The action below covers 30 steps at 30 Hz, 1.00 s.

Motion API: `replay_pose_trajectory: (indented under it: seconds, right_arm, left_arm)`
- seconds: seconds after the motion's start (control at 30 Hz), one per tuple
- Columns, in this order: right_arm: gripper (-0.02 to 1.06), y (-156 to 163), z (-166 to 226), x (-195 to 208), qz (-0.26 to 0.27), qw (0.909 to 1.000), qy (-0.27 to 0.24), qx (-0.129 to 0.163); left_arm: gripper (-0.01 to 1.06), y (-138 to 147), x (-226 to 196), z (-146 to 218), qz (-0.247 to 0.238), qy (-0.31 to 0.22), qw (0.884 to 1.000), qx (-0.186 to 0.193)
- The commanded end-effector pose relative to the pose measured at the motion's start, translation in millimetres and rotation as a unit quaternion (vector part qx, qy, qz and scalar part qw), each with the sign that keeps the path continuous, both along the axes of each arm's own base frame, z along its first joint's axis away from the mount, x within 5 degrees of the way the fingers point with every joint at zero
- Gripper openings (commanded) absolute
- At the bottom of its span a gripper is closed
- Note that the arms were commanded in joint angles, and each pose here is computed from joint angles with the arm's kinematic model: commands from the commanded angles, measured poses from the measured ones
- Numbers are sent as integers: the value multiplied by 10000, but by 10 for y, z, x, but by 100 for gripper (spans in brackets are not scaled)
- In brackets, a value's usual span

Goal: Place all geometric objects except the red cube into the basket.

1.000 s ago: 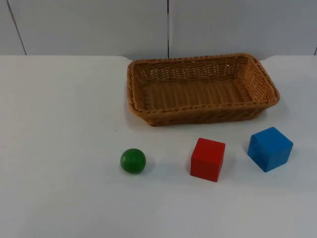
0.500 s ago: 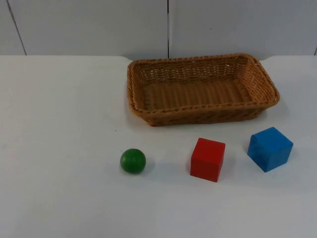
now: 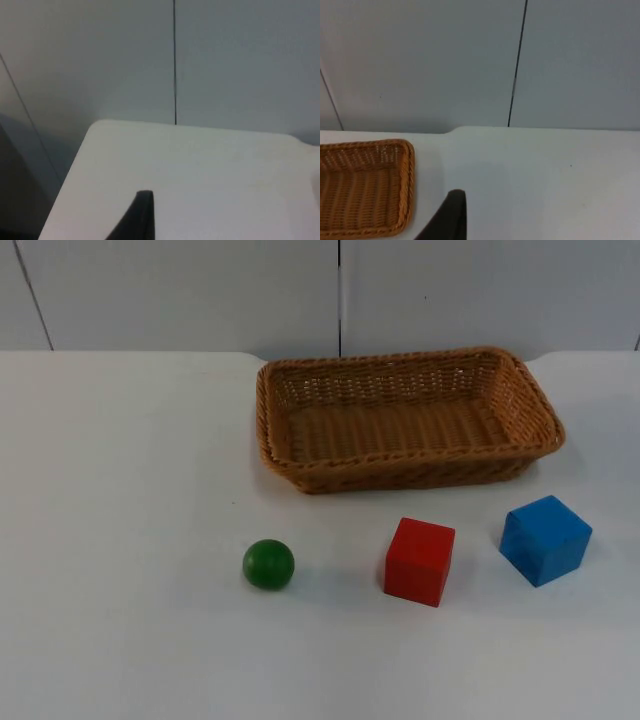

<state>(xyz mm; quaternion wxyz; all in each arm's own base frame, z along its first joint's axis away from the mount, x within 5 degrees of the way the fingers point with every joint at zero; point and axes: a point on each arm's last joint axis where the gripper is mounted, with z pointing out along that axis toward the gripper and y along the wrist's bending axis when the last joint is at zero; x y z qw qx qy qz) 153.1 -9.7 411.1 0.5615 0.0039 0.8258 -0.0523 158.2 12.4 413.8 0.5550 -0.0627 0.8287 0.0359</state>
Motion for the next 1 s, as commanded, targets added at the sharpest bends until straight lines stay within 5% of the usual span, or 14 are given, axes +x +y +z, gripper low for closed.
replay_pose_trajectory:
  seconds: [0.0,0.53,0.63,0.77,0.97]
  right_arm:
    - [104,-10,43,171,-3,9999,-98,-51]
    - [104,3,-130,479,97,9986,511,27]
    - [104,14,-141,493,157,9984,539,49]
    - [104,10,-141,493,150,9984,540,13]
    - [104,10,-141,493,150,9984,540,13]
  left_arm:
    - [104,-10,166,135,-19,-120,9999,-95]
    - [104,-4,543,-29,12,522,9986,-100]
    - [104,-44,659,-229,-136,1098,9937,-168]
    - [104,-349,967,-989,-771,2007,9762,-268]
    - [104,-753,1205,-1628,-1444,2711,9517,-43]
